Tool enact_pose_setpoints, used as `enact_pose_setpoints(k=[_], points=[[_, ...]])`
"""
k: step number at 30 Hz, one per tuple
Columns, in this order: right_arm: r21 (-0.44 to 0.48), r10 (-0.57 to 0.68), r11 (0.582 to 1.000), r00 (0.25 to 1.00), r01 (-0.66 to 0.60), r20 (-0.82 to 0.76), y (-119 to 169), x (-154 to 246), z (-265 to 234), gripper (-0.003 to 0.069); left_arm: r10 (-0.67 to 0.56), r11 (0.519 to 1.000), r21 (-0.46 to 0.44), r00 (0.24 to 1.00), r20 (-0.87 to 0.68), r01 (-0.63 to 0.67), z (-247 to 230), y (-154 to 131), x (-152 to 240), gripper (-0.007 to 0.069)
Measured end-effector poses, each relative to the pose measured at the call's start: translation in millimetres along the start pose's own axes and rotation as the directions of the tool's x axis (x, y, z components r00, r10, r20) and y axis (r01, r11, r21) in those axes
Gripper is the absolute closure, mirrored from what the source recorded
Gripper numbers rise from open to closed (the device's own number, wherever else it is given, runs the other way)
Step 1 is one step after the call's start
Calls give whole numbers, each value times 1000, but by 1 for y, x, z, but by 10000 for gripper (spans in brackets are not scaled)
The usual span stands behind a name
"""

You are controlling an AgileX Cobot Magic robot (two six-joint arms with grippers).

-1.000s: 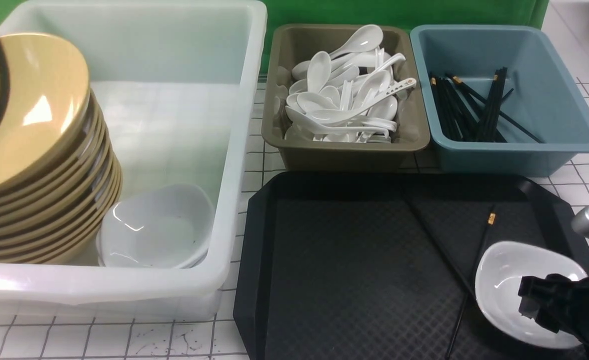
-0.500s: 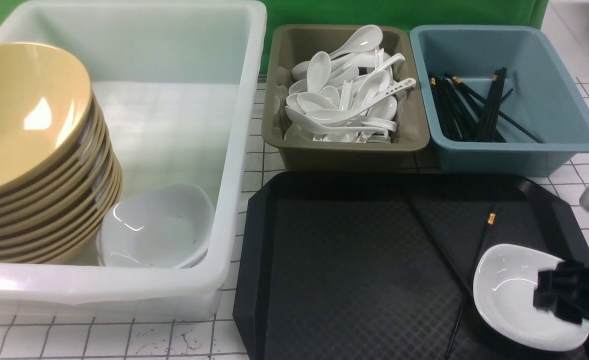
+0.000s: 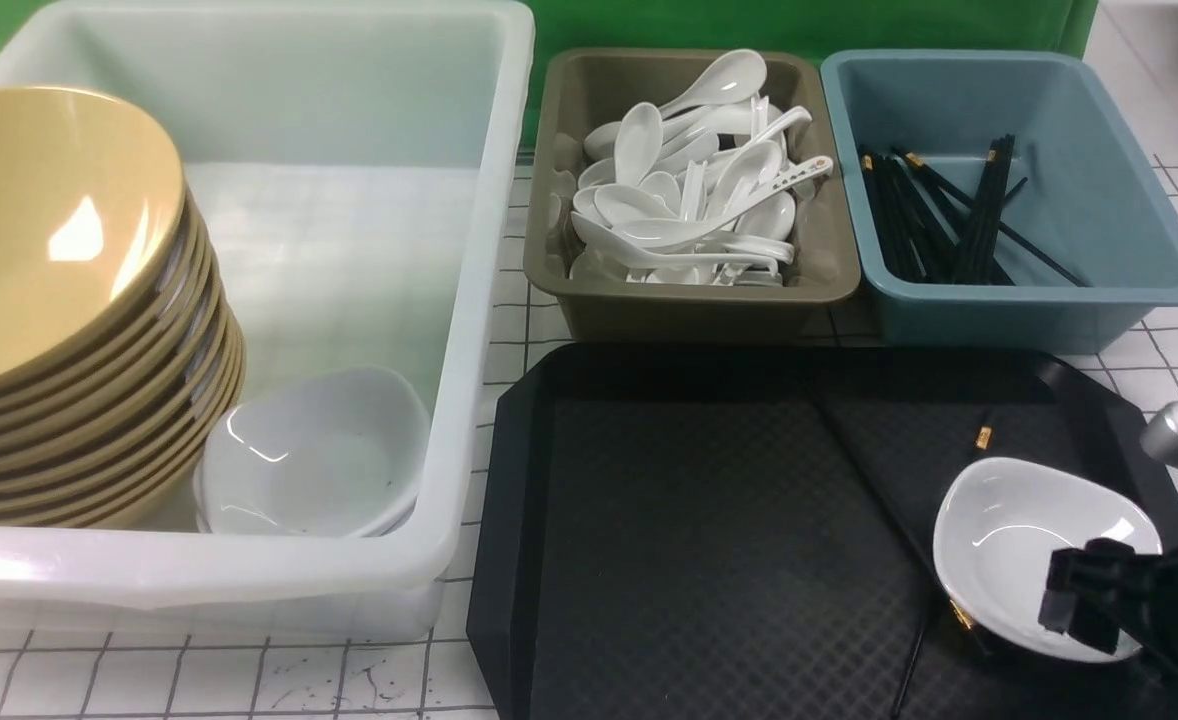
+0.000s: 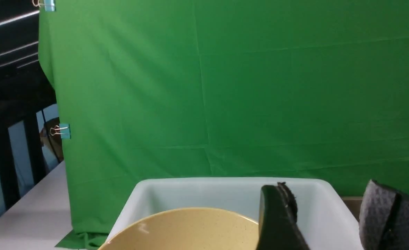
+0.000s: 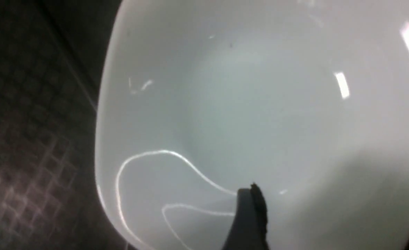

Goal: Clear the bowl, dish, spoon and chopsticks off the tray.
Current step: Use the right arm to grab the plate, then use the right arm to put the plate into the large storage box on the left

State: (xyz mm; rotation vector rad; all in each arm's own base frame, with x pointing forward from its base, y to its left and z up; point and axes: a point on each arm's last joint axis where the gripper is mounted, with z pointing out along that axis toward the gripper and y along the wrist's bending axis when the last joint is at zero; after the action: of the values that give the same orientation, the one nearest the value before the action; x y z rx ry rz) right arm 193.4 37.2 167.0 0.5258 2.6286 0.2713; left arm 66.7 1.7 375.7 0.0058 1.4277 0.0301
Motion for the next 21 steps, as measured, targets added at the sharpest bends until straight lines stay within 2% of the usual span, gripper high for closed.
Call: enact_pose_setpoints(k=[5, 9, 13, 14, 18, 19, 21], points=[[-11, 33, 999, 999, -33, 24, 2, -4, 14, 190, -7, 1000, 4, 999, -38, 7, 4, -1, 17, 359], [-48, 21, 999, 996, -17, 89, 5, -11, 19, 319, -8, 1000, 5, 998, -69, 8, 5, -1, 27, 402], [-93, -33, 994, 983, 50, 183, 10, -19, 10, 545, -5, 1000, 4, 996, -94, 5, 6, -1, 34, 443], [-104, -42, 992, 977, 65, 207, 12, -21, 5, 570, -3, 1000, 3, 995, -98, 3, 6, -1, 35, 449], [-126, -169, 968, 937, 216, 307, 26, -35, -32, 592, 0, 1000, 0, 992, -130, 0, 6, -1, 41, 473], [-126, -169, 968, 937, 216, 307, 26, -35, -32, 592, 0, 1000, 1, 991, -131, 0, 6, -1, 41, 473], [-165, -226, 935, 887, 313, 403, 47, -48, -65, 592, 1, 1000, 2, 990, -143, -1, 7, -1, 47, 480]])
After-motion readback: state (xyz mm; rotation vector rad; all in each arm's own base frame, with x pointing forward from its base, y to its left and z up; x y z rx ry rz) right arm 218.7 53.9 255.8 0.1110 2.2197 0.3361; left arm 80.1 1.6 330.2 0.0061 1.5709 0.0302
